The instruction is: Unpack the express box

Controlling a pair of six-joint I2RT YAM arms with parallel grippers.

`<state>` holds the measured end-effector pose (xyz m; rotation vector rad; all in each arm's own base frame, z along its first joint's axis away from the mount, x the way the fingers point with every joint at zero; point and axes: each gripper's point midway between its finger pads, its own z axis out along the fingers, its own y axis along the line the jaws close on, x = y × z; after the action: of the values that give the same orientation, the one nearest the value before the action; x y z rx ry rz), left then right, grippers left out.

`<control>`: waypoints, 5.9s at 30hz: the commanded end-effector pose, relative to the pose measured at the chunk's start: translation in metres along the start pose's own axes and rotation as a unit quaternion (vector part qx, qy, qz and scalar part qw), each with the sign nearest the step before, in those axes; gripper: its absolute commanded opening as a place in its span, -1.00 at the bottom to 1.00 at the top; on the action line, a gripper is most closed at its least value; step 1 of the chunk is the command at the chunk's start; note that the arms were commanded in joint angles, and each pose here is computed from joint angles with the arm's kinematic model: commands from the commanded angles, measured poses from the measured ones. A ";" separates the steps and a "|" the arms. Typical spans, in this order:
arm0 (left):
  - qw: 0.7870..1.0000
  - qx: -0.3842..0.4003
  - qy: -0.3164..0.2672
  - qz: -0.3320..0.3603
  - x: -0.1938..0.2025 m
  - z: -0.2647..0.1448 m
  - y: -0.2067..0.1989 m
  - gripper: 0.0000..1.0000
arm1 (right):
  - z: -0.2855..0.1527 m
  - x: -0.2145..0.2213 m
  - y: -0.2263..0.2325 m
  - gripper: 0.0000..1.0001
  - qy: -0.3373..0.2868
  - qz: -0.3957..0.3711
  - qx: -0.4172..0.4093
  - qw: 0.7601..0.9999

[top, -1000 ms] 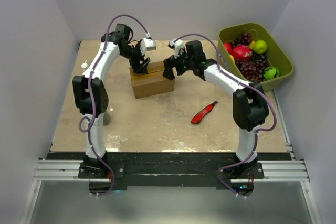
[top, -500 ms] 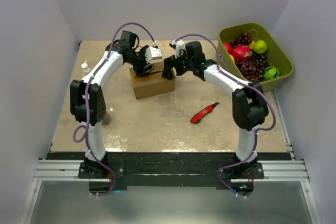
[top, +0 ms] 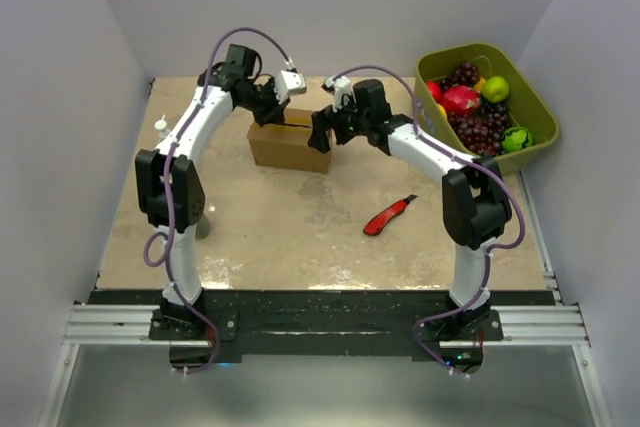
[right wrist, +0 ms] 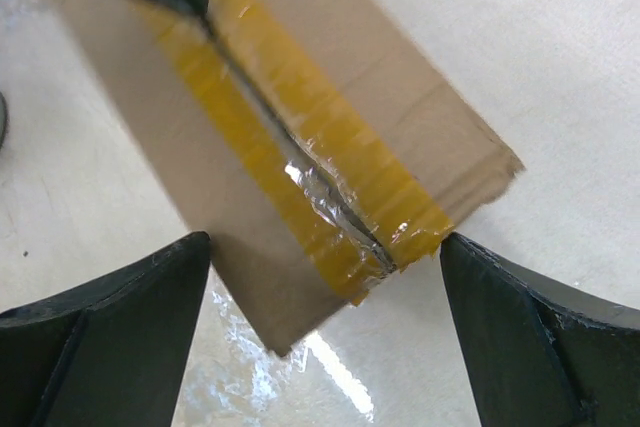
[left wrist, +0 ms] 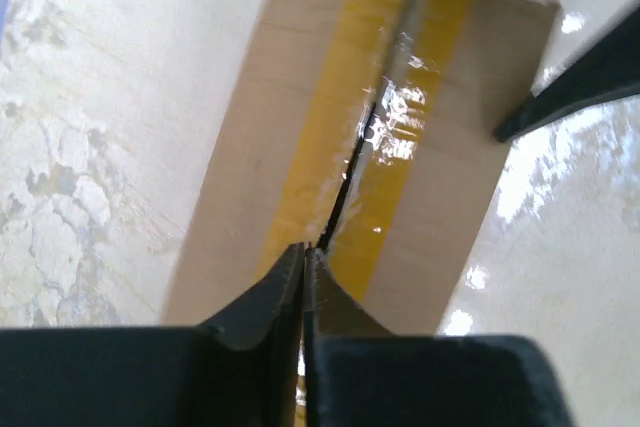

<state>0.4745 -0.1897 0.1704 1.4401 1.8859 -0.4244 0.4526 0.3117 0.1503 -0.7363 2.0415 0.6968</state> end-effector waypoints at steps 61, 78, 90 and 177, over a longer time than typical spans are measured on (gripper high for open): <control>0.993 -0.094 0.065 -0.027 0.004 0.011 0.014 -1.00 | -0.061 -0.104 0.010 0.98 -0.137 0.142 -0.117 0.973; 0.982 -0.165 0.034 -0.087 -0.013 -0.016 0.017 -1.00 | -0.023 -0.055 0.012 0.98 -0.054 0.123 -0.040 0.990; 0.983 -0.158 0.033 -0.087 -0.018 -0.015 0.006 -1.00 | -0.011 -0.054 0.012 0.97 -0.065 0.167 -0.053 0.982; 0.907 0.045 -0.181 -0.377 -0.015 -0.063 -0.026 -1.00 | 0.008 0.018 0.112 0.90 0.096 -0.295 -0.207 0.928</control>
<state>0.4399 -0.1633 0.1799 0.5029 2.1595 -1.0692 0.3737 0.3855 0.1584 -1.5528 1.7365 0.8129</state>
